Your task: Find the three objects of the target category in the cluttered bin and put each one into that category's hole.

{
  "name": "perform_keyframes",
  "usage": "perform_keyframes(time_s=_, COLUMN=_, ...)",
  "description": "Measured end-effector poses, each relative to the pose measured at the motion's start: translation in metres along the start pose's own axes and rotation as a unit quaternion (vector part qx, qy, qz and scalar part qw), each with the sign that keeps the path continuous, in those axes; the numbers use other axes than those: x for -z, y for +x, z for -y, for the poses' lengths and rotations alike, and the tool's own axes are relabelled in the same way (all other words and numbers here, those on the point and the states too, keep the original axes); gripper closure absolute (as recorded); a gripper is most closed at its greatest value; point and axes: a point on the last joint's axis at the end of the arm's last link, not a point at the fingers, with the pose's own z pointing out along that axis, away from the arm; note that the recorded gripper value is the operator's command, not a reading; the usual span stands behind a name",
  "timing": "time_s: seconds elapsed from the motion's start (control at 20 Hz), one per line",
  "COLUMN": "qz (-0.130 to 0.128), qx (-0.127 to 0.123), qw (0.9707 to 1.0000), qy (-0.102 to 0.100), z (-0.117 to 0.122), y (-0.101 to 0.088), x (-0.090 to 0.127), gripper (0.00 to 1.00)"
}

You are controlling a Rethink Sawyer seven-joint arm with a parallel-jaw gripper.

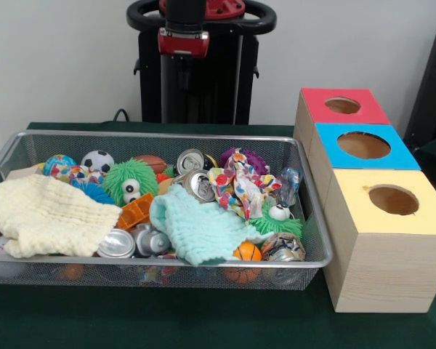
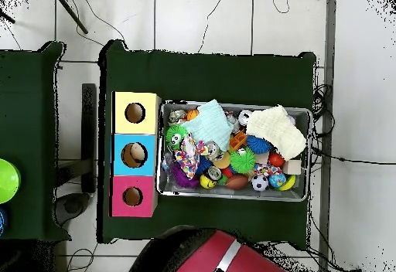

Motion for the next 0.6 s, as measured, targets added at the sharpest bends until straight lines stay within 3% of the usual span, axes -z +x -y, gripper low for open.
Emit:
perform_keyframes(time_s=0.3, qz=0.004, qx=0.004, qw=0.9999, qy=0.009, z=0.013, y=0.004, x=-0.013, gripper=1.00)
perform_keyframes(time_s=0.6, qz=0.043, qx=0.000, qw=0.9988, qy=0.023, z=0.028, y=0.003, x=-0.029, gripper=1.00)
